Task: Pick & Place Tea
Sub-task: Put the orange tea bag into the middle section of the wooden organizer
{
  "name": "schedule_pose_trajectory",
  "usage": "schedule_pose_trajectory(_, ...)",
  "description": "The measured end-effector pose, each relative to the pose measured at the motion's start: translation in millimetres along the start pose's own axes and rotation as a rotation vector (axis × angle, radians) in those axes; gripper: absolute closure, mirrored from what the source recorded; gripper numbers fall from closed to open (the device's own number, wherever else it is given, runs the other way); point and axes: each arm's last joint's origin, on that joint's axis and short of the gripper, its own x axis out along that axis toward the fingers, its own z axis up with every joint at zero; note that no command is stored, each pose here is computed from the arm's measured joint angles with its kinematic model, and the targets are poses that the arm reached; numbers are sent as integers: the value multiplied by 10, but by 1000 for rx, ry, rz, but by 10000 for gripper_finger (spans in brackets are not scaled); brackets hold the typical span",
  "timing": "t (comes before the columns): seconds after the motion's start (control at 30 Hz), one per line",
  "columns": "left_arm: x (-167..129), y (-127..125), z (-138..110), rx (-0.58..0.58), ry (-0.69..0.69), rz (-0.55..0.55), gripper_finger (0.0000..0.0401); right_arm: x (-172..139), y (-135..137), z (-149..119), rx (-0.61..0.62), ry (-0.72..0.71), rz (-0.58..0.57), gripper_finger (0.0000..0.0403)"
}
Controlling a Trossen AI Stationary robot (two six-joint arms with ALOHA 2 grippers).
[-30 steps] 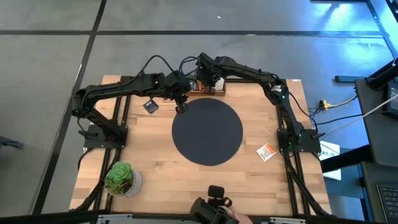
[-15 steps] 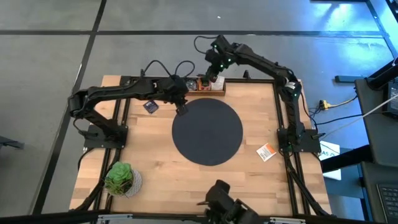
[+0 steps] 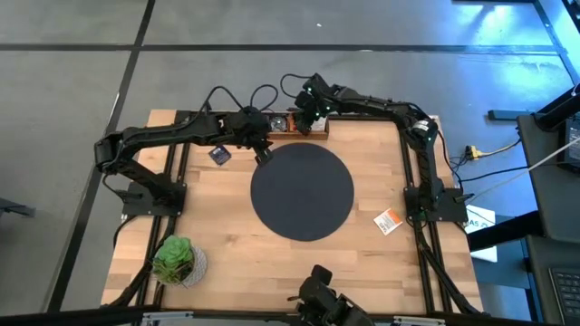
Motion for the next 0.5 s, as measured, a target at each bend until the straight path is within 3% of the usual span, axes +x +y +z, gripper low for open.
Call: schedule_pose_trajectory(0.5, 1, 6, 4, 35, -5, 25, 287, 153, 119, -57, -23, -100, 4, 303)
